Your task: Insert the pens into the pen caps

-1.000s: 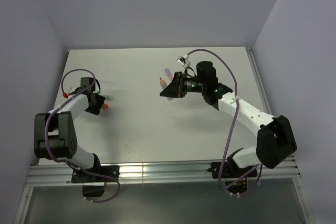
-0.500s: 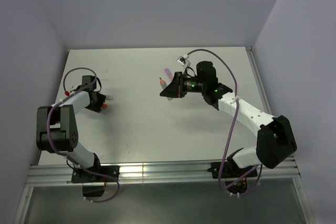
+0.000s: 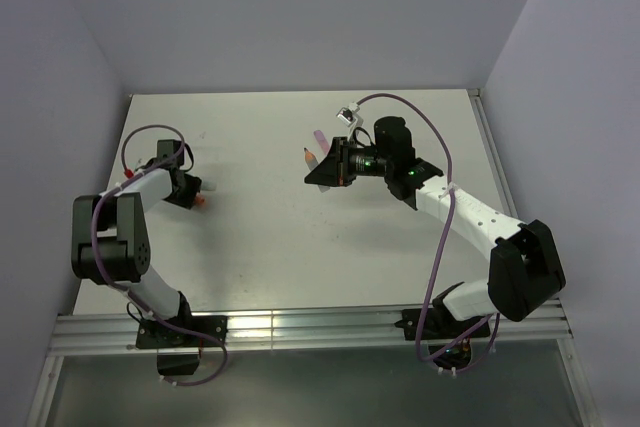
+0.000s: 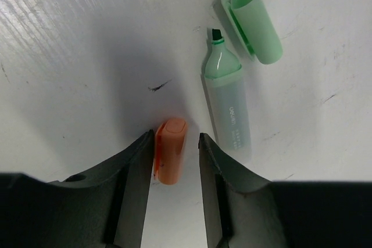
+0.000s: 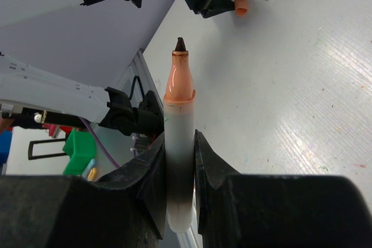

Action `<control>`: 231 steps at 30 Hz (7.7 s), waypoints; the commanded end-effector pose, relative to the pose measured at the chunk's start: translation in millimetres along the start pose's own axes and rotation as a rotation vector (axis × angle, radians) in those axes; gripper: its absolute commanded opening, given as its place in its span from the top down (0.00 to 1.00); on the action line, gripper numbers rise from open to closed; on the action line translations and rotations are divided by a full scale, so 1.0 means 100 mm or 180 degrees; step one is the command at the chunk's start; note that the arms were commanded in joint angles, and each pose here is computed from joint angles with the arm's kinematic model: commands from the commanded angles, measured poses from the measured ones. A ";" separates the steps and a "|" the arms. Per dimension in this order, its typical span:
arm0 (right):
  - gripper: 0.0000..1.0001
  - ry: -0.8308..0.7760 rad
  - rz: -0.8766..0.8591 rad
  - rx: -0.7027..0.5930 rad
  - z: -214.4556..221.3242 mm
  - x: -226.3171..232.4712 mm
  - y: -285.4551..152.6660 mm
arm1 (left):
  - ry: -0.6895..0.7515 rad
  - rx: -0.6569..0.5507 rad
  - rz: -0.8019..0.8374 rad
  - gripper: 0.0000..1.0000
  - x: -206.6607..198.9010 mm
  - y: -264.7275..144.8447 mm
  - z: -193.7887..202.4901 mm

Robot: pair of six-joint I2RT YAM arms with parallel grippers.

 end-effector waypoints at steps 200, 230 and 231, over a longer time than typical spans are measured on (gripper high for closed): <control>1.00 -0.0780 -0.0890 -0.1171 -0.86 0.76 -0.41 | 0.3298 0.3084 0.6480 1.00 -0.01 -3.44 1.75; 1.00 -0.0549 -0.0072 -0.0619 -0.54 0.47 -0.36 | 0.1685 0.0454 0.5498 0.55 -0.93 -3.68 0.73; 1.00 -0.0483 0.0065 -0.0584 -0.52 0.38 -0.33 | 0.1558 0.0303 0.5401 0.53 -0.95 -3.68 0.64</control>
Point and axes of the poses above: each gripper's point midway between its finger pads, its own y axis out along the fingers, its own x axis along the line the jaws close on, z = x × y, the point moved 9 cm from there along -y, back along the fingers, and after that the axes turned 4 degrees about -y, right-handed, at the moved point
